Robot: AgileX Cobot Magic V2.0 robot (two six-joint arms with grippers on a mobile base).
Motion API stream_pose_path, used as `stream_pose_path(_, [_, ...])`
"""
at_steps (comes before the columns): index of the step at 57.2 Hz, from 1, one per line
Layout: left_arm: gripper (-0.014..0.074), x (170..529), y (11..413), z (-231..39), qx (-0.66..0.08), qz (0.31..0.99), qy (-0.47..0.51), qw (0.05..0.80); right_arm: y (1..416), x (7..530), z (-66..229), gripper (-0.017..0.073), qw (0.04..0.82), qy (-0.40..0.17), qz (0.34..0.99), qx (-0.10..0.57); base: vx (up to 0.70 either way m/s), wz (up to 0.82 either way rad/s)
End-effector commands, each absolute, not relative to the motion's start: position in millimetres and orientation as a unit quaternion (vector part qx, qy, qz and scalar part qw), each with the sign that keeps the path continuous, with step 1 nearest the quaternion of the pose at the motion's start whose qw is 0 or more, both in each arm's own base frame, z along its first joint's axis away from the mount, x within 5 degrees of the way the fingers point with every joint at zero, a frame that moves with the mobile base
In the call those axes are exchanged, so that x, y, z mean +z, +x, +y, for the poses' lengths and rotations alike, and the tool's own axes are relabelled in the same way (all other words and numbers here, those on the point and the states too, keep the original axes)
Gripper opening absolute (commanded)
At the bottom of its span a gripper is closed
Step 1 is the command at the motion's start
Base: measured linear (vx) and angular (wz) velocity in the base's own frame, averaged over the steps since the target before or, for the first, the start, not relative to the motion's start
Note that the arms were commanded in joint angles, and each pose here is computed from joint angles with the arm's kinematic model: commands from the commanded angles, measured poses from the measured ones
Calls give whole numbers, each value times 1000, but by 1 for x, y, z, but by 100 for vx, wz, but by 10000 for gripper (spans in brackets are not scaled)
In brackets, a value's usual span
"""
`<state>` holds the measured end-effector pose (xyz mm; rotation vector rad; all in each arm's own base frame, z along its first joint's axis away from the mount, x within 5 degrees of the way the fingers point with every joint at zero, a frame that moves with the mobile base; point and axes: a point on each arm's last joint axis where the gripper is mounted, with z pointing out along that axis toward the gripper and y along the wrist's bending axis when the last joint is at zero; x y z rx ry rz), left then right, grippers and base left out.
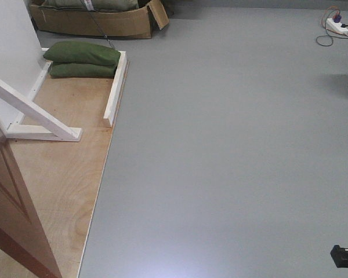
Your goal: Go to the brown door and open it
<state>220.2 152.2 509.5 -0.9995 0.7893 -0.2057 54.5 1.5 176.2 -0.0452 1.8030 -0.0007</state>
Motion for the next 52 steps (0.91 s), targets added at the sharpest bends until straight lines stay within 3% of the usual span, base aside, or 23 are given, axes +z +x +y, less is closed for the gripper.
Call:
stream_pose_path(1, [-3,529,214,135,-111,399,-411,812,55,182,1,0,654,-22,756,-6,0,0])
stream_pose_path(20, [-3,531,212,120,-152,441,-375,801,55,182,1,0,654,-22,756,-6,0,0])
stream_pose_path(52, [-3,514,232,92,-250,577,-289,722,55,182,1,0,654,-22,756,-6,0,0])
